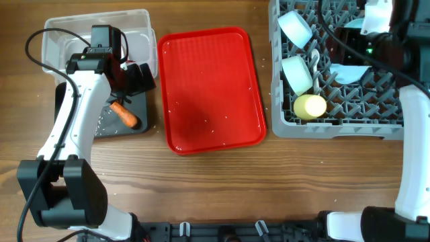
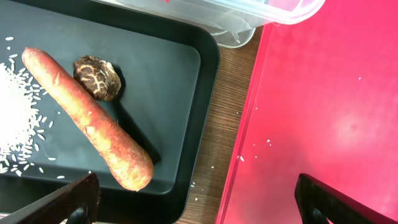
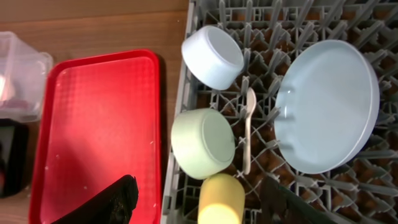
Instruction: Sort waste into correct bins and load items into the dishwasher rack
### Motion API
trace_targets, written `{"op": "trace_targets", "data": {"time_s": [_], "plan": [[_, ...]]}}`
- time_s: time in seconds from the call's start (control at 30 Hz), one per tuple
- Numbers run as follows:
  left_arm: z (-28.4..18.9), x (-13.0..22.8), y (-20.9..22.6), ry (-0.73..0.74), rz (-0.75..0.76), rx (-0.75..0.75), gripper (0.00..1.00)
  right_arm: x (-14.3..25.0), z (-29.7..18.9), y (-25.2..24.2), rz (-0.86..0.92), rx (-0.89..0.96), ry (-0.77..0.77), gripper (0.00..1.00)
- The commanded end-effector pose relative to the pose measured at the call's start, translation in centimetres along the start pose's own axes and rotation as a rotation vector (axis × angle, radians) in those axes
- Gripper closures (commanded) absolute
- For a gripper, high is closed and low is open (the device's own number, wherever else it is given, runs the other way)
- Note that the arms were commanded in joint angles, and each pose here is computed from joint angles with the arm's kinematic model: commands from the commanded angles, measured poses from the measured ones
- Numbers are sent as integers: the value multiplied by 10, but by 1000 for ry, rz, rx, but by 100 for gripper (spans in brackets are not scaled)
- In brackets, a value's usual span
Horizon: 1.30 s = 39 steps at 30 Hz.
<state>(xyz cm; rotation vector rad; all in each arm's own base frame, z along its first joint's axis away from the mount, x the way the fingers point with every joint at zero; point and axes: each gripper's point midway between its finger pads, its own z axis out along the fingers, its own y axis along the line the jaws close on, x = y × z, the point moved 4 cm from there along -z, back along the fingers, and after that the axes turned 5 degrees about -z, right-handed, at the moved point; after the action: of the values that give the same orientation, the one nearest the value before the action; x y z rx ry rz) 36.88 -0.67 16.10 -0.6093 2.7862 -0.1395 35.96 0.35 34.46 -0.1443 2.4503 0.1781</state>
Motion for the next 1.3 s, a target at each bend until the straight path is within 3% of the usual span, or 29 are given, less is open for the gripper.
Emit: {"op": "trace_targets", "data": {"time_s": [0.0, 0.1, 0.13, 0.17, 0.3, 0.43, 0.83, 1.0, 1.1, 1.27], "plan": [[-10, -5, 0, -33, -10, 7, 0, 4, -7, 6, 2, -34, 7, 34], [-10, -5, 0, -33, -10, 7, 0, 9, -25, 10, -1, -27, -5, 30], [-10, -5, 0, -33, -10, 7, 0, 14, -35, 12, -4, -18, -7, 22], [-10, -5, 0, -33, -10, 7, 0, 20, -48, 11, -5, 14, -8, 0], [-10, -5, 0, -33, -10, 7, 0, 37, -100, 15, -5, 84, -89, 0], [-10, -5, 0, -33, -10, 7, 0, 43, -130, 24, 199, 59, -179, 0], [-10, -5, 0, -33, -10, 7, 0, 46, -117, 17, 193, 101, -166, 0], [-10, -5, 0, -33, -10, 7, 0, 77, -83, 10, 89, 132, -405, 0], [-10, -5, 0, -33, -10, 7, 0, 123, -38, 10, 57, 108, -589, 0], [-10, -5, 0, -33, -10, 7, 0, 185, 17, 16, 67, 15, -751, 0]]}}
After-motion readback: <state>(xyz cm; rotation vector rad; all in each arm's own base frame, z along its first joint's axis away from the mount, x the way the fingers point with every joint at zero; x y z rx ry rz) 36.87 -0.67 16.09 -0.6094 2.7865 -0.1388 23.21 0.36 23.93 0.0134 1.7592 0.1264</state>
